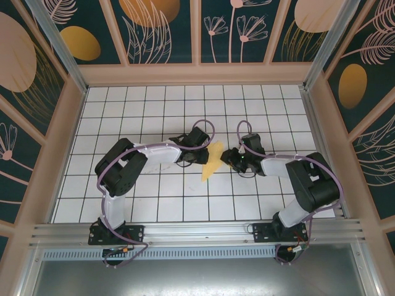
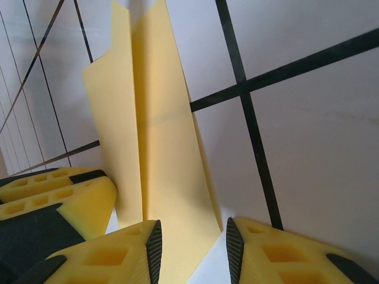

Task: Fold a paper plane with a square sheet of paper (pick it up from the middle)
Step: Turn over the paper at the center of the table.

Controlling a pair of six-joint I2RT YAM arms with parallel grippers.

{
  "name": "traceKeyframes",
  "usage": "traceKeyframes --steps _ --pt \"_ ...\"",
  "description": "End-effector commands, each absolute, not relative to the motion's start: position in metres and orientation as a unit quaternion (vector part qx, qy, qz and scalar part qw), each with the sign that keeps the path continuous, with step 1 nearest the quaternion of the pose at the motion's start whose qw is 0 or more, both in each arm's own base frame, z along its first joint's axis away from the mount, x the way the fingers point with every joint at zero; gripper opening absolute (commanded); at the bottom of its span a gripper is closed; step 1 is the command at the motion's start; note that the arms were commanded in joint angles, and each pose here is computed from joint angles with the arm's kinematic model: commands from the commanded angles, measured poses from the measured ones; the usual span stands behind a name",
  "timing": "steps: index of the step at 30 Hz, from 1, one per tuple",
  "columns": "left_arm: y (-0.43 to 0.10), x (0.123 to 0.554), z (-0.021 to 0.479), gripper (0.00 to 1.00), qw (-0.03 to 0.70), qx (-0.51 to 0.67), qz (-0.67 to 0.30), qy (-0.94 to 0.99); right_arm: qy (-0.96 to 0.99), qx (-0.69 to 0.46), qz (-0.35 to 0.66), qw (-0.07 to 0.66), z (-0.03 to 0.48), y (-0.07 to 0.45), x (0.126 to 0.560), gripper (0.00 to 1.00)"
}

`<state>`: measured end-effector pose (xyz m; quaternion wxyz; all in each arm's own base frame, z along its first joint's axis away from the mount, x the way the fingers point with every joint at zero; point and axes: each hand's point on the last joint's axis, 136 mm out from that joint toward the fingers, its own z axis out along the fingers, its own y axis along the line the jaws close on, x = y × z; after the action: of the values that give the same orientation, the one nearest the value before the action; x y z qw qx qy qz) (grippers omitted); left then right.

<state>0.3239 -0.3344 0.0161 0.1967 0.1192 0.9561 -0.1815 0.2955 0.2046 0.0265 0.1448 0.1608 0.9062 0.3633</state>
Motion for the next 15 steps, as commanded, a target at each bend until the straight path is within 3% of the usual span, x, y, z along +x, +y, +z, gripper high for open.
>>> traceKeyframes --steps 1,15 --pt "-0.33 0.322 0.004 0.22 0.182 0.125 -0.171 0.96 0.902 0.155 0.377 0.14 0.029 0.216 0.301 0.36" --pt "-0.33 0.321 0.005 0.22 0.181 0.126 -0.174 0.96 0.894 0.134 0.4 0.149 0.042 0.226 0.306 0.36"
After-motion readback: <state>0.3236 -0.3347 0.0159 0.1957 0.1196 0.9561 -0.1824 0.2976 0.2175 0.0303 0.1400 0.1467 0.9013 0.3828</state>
